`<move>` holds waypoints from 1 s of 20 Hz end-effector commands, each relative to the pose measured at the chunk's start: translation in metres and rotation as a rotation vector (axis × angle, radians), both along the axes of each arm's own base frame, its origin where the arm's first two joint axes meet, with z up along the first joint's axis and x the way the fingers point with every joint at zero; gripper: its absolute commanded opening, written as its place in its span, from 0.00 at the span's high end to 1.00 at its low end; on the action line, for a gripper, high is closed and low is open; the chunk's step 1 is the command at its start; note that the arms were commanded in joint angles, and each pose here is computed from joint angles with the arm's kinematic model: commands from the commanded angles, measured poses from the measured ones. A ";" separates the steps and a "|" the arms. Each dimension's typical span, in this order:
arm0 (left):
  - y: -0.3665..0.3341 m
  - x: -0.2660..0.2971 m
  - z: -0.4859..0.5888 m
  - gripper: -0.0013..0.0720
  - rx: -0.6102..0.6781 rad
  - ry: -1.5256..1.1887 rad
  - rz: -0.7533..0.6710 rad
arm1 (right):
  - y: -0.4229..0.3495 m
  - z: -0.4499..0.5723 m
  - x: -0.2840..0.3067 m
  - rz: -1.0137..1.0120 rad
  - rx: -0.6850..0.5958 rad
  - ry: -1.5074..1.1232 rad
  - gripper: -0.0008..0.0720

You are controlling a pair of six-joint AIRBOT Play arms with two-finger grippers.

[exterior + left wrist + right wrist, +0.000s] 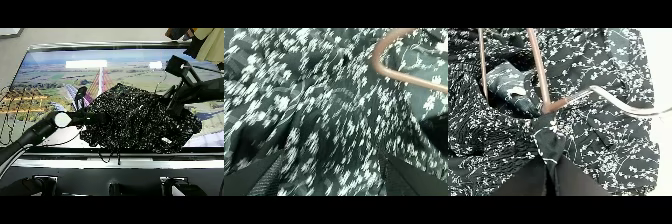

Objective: Fold the clothes and pants, and hang the long-sleeved shirts on hangers.

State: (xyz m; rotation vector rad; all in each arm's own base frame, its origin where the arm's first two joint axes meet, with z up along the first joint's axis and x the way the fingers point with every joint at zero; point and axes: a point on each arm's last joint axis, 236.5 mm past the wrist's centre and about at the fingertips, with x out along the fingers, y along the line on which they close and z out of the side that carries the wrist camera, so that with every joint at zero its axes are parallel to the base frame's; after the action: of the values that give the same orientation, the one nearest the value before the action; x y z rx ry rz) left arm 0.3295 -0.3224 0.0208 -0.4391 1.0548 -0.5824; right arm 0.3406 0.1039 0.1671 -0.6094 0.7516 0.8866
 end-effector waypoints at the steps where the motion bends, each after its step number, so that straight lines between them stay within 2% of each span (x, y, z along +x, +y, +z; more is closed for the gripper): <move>1: -0.025 0.018 0.009 0.03 -0.089 -0.041 0.073 | 0.000 0.001 0.003 -0.026 0.011 -0.001 0.96; 10: -0.044 0.032 -0.009 0.03 -0.096 -0.034 0.081 | 0.000 0.001 0.003 -0.047 0.023 0.011 0.96; 20: -0.074 0.032 -0.006 0.07 -0.176 -0.015 0.045 | -0.001 0.001 0.003 -0.049 0.023 0.012 0.96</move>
State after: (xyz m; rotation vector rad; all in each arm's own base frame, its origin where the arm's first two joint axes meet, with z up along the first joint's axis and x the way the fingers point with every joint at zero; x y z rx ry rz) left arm 0.3618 -0.3884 0.0169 -0.6006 0.9718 -0.6202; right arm 0.3440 0.1032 0.1684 -0.5642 0.7620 0.8528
